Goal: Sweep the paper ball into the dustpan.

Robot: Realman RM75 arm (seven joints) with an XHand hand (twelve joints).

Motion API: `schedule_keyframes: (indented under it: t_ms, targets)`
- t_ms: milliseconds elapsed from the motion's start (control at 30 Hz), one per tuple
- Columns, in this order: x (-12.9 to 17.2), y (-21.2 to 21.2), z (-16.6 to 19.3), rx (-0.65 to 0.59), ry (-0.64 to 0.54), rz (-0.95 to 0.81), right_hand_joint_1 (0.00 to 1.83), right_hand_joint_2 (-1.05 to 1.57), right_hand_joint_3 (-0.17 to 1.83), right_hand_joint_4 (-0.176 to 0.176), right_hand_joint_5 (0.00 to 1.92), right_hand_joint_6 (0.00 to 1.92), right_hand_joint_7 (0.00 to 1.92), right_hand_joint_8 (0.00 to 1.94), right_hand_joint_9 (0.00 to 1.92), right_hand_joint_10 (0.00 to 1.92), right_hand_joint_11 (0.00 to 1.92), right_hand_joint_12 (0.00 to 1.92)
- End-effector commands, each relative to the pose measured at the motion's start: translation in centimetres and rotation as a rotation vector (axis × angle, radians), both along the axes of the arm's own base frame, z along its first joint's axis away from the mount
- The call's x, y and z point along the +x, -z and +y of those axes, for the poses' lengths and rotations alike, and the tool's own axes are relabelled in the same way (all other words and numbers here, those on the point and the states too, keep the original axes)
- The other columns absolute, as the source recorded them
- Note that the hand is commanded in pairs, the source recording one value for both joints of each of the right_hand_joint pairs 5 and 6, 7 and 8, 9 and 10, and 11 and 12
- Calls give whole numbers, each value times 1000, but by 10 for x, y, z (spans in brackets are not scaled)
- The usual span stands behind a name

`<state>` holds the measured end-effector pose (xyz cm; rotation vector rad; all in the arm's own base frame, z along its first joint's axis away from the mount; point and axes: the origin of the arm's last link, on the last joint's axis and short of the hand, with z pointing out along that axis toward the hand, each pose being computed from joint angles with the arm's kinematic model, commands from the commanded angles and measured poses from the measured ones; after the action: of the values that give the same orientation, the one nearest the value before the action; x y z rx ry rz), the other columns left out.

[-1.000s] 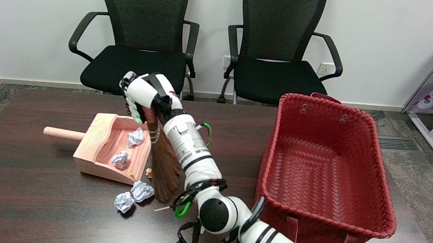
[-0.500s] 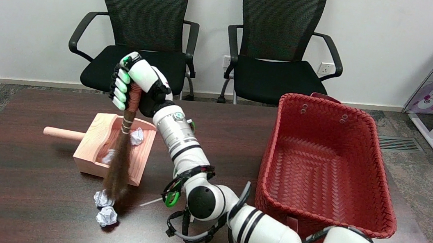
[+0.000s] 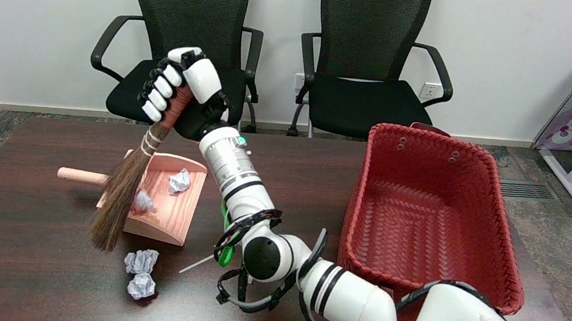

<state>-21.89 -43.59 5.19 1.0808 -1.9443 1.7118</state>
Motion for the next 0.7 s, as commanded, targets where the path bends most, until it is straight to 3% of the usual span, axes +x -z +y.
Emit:
schedule_keyframes:
  t_ms: [33,400,700]
  targets:
    - [67,-64,24,-90,-316,368,723,1131,1567,-11,1920,1920,1920,1920,1920,1920,1920,1920]
    - [92,-156,67,-305,-504,810,739,1549,1757,12,1920,1920,1920,1920,1920,1920,1920,1920]
    - [103,-187,79,-368,-487,767,782,1560,1833,11,1920,1920,1920,1920,1920,1920,1920,1920]
